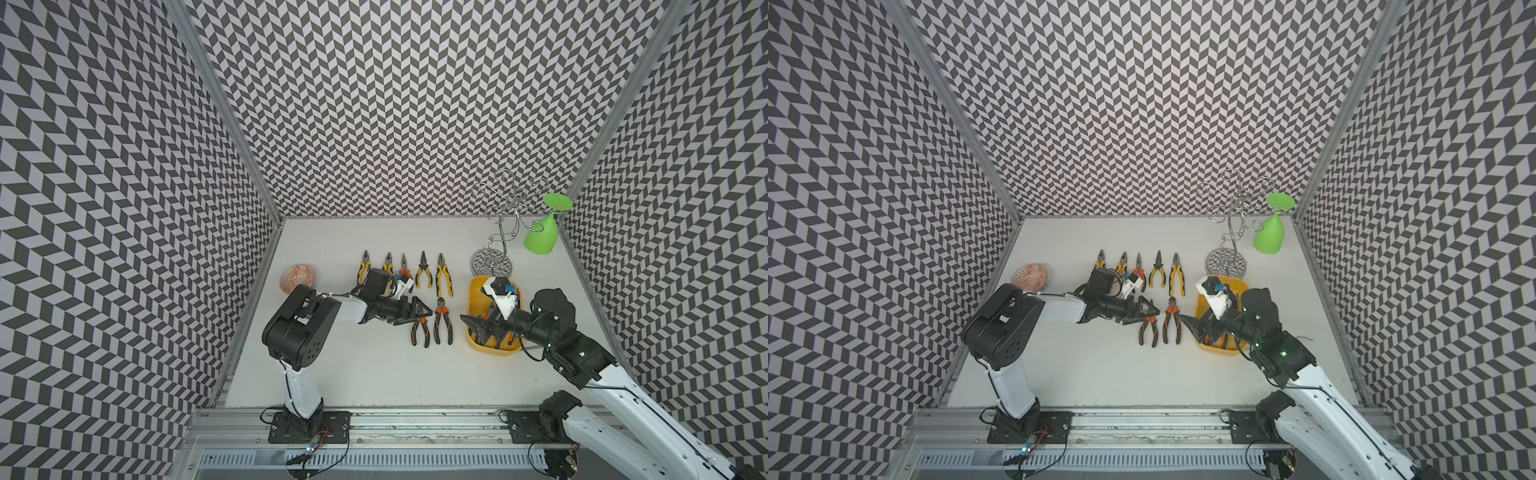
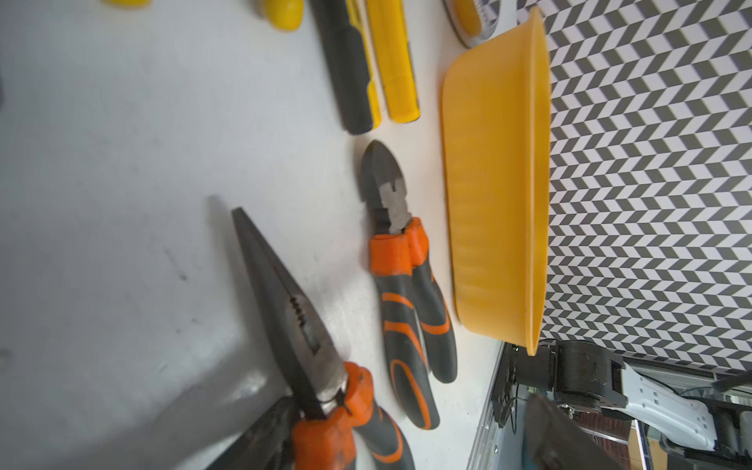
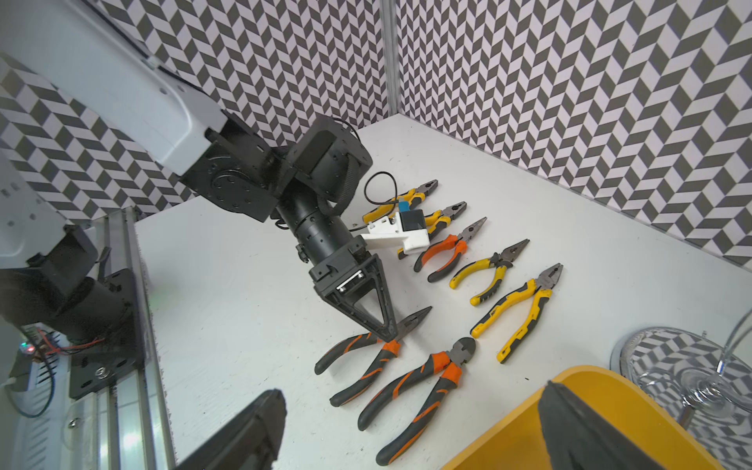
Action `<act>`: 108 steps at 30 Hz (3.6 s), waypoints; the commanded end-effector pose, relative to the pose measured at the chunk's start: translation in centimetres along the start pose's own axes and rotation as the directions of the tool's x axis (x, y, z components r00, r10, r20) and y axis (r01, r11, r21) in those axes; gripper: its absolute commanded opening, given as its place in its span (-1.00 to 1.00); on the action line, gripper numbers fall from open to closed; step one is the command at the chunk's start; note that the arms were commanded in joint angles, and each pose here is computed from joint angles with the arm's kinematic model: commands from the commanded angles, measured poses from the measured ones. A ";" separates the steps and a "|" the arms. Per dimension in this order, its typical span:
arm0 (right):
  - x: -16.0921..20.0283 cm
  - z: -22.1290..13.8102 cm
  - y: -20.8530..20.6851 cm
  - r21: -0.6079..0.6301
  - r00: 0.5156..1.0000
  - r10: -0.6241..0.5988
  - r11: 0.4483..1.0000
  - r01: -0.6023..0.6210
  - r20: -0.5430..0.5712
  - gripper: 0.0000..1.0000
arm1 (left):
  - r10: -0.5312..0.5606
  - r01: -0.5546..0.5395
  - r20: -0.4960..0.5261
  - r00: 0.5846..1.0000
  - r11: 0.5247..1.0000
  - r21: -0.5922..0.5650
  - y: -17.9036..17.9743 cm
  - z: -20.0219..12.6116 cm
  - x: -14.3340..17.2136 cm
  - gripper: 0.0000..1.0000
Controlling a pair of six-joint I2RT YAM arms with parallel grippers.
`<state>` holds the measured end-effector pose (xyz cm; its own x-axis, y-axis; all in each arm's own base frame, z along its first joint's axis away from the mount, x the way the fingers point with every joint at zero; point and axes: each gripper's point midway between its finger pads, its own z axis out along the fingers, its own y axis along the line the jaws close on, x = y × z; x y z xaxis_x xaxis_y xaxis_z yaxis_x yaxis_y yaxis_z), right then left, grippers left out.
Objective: Take the pliers out of the storage box
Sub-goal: Place the pliers at the center of the board, then pick up the pliers from the storage box.
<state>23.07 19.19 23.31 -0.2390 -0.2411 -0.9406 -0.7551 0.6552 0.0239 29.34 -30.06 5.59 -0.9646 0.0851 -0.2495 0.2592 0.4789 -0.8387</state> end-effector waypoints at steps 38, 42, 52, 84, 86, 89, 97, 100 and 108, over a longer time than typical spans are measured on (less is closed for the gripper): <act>17.8 -0.5 -9.6 0.687 0.556 0.763 0.597 -0.413 -0.329 -0.17 | 0.950 -0.952 0.256 0.178 0.232 -0.201 -20.1 -8.3 3.6 0.96; 19.2 -0.2 -9.4 0.698 0.515 0.781 0.587 -0.410 -0.354 -0.34 | 0.950 -0.954 0.251 0.188 0.237 -0.184 -20.0 -8.1 3.7 0.96; 19.9 0.5 -9.4 0.688 0.501 0.780 0.597 -0.413 -0.376 -0.54 | 0.943 -0.956 0.259 0.207 0.251 -0.150 -20.1 -7.7 4.0 0.96; -1.0 -0.2 -6.9 0.183 0.913 0.401 0.894 -0.408 0.077 -1.00 | 0.381 -0.544 0.529 0.759 0.816 0.193 -22.7 -7.6 -1.5 0.80; -2.1 -0.2 -6.2 0.136 0.917 0.385 0.908 -0.397 0.105 -1.00 | 0.352 -0.518 0.514 0.782 0.826 0.222 -23.1 -6.8 -1.9 0.68; -3.6 -0.4 -5.1 0.080 0.921 0.367 0.922 -0.379 0.133 -1.00 | 0.339 -0.494 0.494 0.801 0.839 0.226 -23.2 -5.5 -2.5 0.49; -5.3 -0.2 -3.3 0.009 0.937 0.318 0.947 -0.322 0.145 -1.00 | 0.353 -0.505 0.461 0.814 0.823 0.260 -24.6 -3.4 -3.3 0.24; -5.5 -0.1 -2.8 -0.006 0.940 0.312 0.949 -0.315 0.139 -1.00 | 0.362 -0.508 0.451 0.816 0.821 0.261 -25.0 -2.7 -3.4 0.15; -5.6 0.0 -2.7 0.018 0.945 0.289 0.955 -0.295 0.154 -1.00 | 0.353 -0.467 0.372 0.858 0.838 0.282 -24.8 -0.6 -3.1 0.03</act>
<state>25.74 18.41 23.70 -0.5103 0.0182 -0.8598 -0.5839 0.7266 0.3620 26.61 -40.87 27.33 -0.7047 -0.1187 -0.6995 0.6853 0.1413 -0.7144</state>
